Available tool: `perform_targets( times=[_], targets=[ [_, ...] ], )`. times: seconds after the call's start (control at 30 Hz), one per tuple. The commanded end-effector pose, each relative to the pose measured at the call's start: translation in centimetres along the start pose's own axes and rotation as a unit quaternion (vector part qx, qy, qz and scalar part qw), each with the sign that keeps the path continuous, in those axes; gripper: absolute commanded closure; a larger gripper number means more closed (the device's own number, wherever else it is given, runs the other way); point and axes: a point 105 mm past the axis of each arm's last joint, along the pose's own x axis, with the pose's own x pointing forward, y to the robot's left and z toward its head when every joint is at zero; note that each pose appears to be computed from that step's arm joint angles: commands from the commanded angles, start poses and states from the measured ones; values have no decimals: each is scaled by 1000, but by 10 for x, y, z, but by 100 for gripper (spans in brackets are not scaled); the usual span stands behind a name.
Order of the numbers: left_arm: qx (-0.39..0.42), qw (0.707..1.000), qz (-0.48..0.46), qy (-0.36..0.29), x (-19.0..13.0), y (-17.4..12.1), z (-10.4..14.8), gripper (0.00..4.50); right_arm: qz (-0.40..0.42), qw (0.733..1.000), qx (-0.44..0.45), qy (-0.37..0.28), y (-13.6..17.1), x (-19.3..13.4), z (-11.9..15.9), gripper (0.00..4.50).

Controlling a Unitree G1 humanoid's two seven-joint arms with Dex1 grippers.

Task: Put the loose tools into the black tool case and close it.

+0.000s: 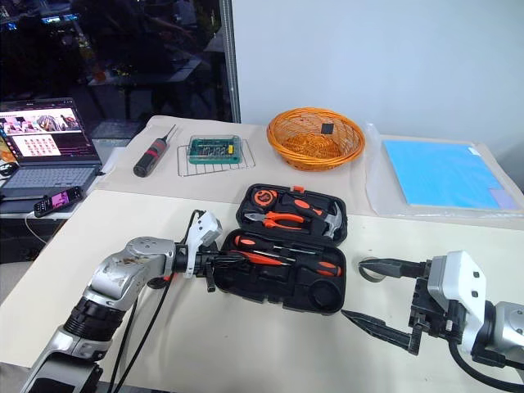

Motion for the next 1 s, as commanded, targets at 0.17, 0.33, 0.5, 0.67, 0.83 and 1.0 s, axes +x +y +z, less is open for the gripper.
perform_targets(
  times=[0.17, 0.33, 0.5, 0.67, 0.83, 1.0],
  targets=[
    [-42, 997, -35, -52, -7, -10, 29, 445, 3, 1000, -15, -6, 3, 0, 7, 0],
    [-32, 997, -55, -47, -11, -16, 30, 445, 4, 1000, -14, -6, 4, 0, 7, 0],
    [5, 1000, -10, -29, -5, -3, 26, 445, 4, 1000, -15, -7, 4, 2, 7, 0],
    [15, 1000, -7, -11, -4, -5, 13, 445, 4, 1000, -13, -6, 5, 1, 7, 0],
    [4, 999, -24, -43, -3, -10, 21, 445, 3, 1000, -12, -5, 6, 1, 8, 0],
    [9, 999, -49, -21, -7, -16, 14, 445, 3, 1000, -11, -4, 6, 0, 8, 0]
  ],
)
